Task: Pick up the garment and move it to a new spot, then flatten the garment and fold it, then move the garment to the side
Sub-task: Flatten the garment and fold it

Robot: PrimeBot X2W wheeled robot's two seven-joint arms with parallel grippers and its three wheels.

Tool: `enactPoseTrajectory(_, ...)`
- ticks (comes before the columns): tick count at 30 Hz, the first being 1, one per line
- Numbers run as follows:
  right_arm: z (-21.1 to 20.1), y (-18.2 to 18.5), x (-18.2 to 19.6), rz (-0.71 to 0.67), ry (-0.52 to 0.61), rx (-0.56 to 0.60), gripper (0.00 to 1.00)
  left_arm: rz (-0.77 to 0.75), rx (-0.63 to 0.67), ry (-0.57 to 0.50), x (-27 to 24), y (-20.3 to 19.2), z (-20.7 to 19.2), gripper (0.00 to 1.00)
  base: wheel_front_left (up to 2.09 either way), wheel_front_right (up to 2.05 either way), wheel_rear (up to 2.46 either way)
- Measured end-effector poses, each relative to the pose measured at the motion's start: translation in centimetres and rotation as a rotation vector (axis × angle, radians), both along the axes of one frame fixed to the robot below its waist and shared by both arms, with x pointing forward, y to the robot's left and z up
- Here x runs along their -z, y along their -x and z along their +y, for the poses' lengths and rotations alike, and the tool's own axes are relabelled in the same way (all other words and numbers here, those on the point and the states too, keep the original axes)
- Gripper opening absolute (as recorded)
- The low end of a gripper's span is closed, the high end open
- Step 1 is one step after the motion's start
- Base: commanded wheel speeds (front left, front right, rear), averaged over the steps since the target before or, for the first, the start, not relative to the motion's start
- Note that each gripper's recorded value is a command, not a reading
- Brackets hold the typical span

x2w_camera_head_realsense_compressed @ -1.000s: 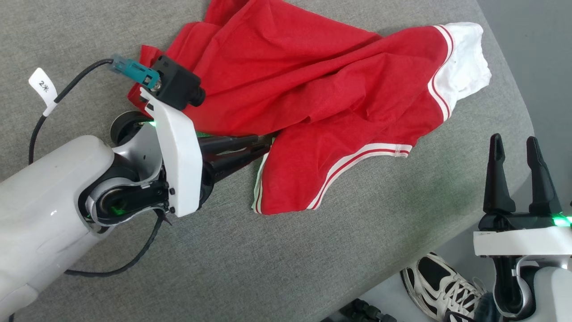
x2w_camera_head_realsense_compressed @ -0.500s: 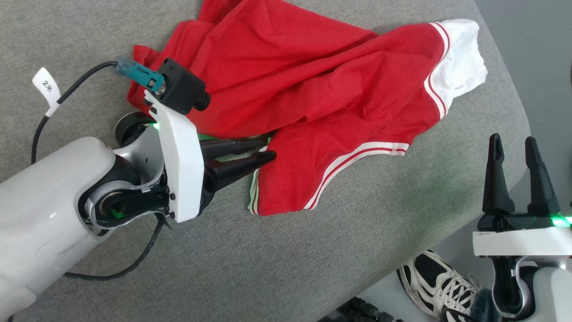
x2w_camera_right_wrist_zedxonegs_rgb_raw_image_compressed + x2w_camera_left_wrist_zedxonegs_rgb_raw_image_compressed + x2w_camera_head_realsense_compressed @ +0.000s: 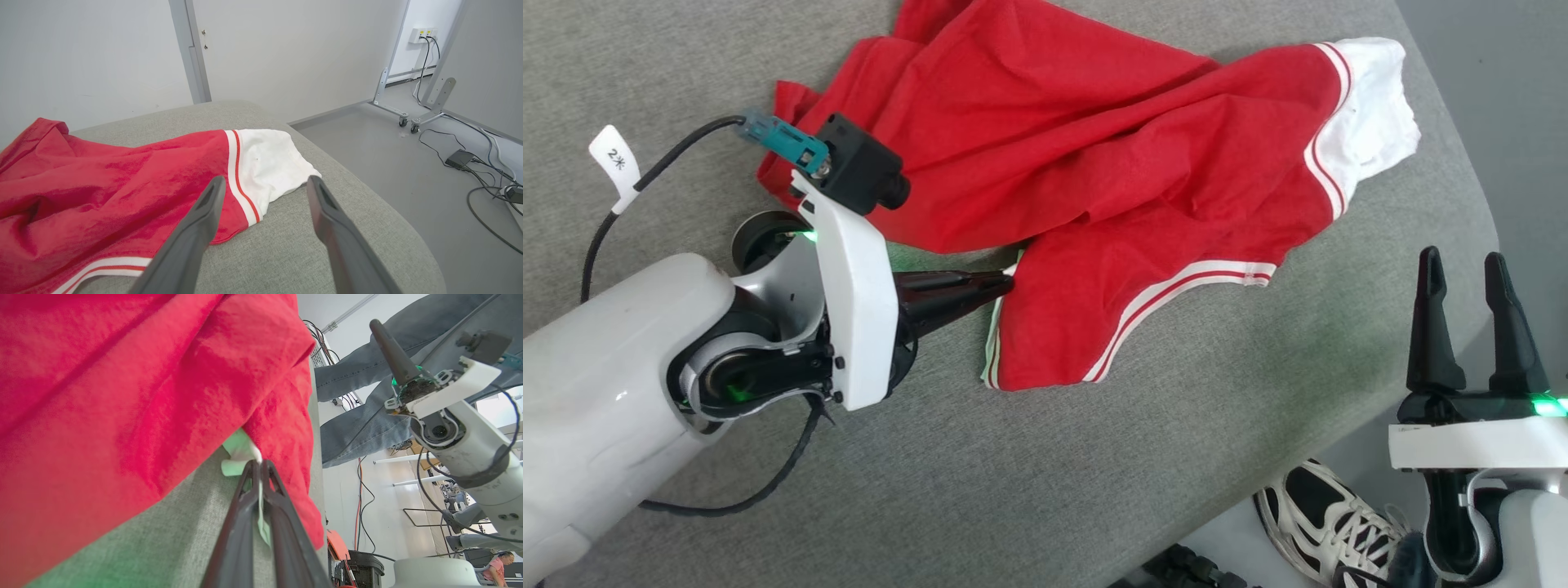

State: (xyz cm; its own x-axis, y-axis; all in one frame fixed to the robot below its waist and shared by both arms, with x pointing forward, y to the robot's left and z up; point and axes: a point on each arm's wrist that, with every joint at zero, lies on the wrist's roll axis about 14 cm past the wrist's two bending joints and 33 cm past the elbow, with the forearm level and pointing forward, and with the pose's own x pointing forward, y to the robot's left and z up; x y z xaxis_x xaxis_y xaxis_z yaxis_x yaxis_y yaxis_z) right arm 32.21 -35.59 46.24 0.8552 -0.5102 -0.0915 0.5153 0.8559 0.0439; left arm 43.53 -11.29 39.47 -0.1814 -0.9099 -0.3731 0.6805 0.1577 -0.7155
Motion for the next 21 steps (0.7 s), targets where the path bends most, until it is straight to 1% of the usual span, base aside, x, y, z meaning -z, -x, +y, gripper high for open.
enactPoseTrajectory(4, 0.2, -0.7, 0.0, -0.005, 0.008, -0.017, 1.00, -0.004, -0.018, 0.004, -0.6, 0.0, 0.2, 0.00, 0.00, 0.00, 0.00)
enactPoseTrajectory(8, 0.6, -1.7, 0.0, -0.010, 0.021, -0.045, 1.00, -0.015, -0.071, 0.006, -1.6, -0.6, 1.4, 0.00, 0.00, 0.00, 0.00)
enactPoseTrajectory(13, 1.9, -4.3, -0.5, -0.037, 0.048, -0.119, 1.00, -0.106, -0.182, -0.080, -2.2, -3.1, 6.3, 0.00, 0.00, 0.00, 0.00)
enactPoseTrajectory(16, 3.3, -6.3, -0.5, -0.044, 0.044, -0.175, 1.00, -0.151, -0.251, -0.120, -3.3, -4.1, 9.1, 0.00, 0.00, 0.00, 0.00)
enactPoseTrajectory(21, 6.0, -9.5, -1.1, -0.057, 0.034, -0.271, 1.00, -0.236, -0.356, -0.206, -4.4, -4.7, 14.0, 0.00, 0.00, 0.00, 0.00)
